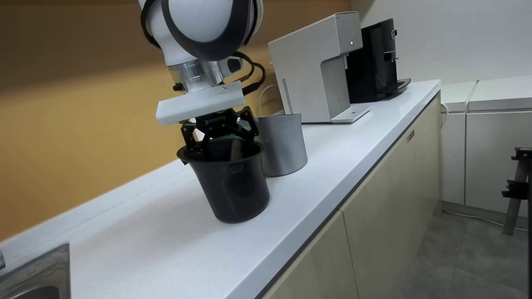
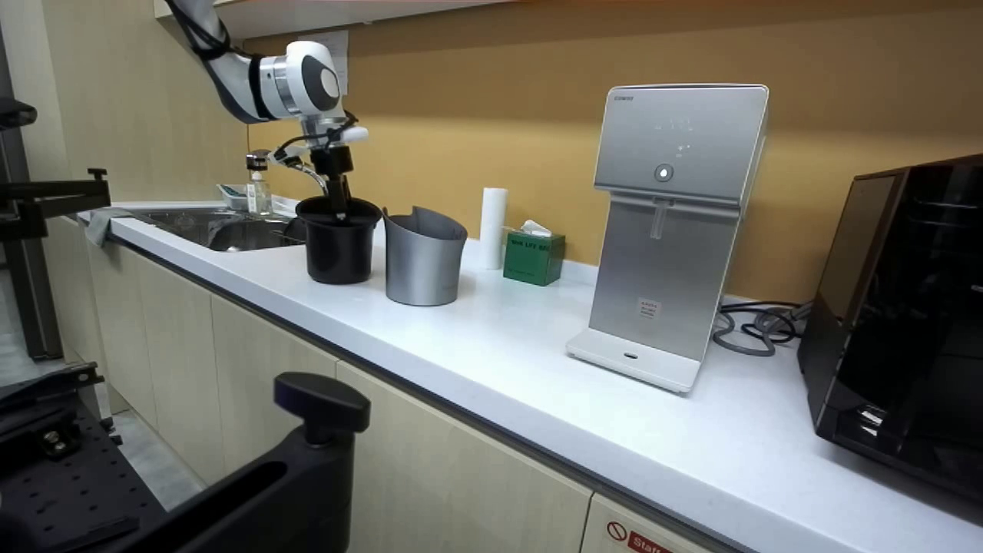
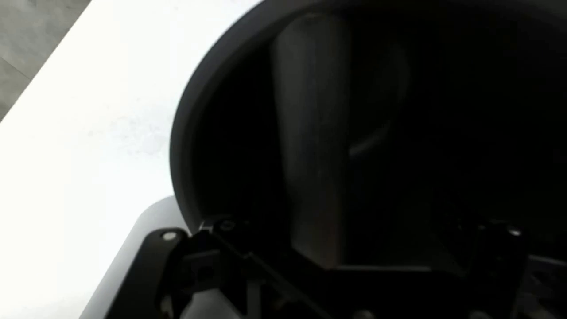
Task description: Put the black thing into the metal bin
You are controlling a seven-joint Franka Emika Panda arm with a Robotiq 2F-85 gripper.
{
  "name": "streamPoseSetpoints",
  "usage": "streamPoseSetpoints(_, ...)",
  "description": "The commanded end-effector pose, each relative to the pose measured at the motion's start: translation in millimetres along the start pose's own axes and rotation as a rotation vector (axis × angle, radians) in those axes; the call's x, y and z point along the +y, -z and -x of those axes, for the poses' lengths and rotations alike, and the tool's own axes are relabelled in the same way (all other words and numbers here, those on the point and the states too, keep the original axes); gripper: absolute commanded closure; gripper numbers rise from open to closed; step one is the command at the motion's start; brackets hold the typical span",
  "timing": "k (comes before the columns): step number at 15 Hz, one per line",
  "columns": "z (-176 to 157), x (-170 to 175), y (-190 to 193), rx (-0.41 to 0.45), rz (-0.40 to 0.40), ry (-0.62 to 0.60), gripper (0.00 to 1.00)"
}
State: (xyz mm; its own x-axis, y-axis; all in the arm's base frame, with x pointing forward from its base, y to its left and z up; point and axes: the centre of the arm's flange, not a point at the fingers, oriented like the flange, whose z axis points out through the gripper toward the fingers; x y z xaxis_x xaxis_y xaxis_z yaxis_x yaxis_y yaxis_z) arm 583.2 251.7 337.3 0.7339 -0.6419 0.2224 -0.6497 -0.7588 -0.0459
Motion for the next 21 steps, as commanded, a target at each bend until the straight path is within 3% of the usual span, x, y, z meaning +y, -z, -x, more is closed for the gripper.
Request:
streamPoseSetpoints(1,-4.6,1.5,-2.0,-0.049,0.001,0.009,0.0)
streamPoseSetpoints(2,-4.9,2.3,-2.3,-0.059,-0.002,0.012,0.0)
streamPoseSetpoints(3,-5.2,3.8,-1.9,-0.06,-0.001,0.008,0.25)
streamPoseSetpoints(5,-5.7,7.0,-0.1,-0.063,-0.006,0.012,0.32)
streamPoseSetpoints(14,-5.8,20.3,2.8,-0.107,0.007,0.044,0.95)
streamPoseSetpoints(16,-3.8,18.4,5.3,-0.122,0.021,0.08,1.0)
streamPoseSetpoints(21,2.8,10.1,32.4,-0.139,0.091,0.237,0.98)
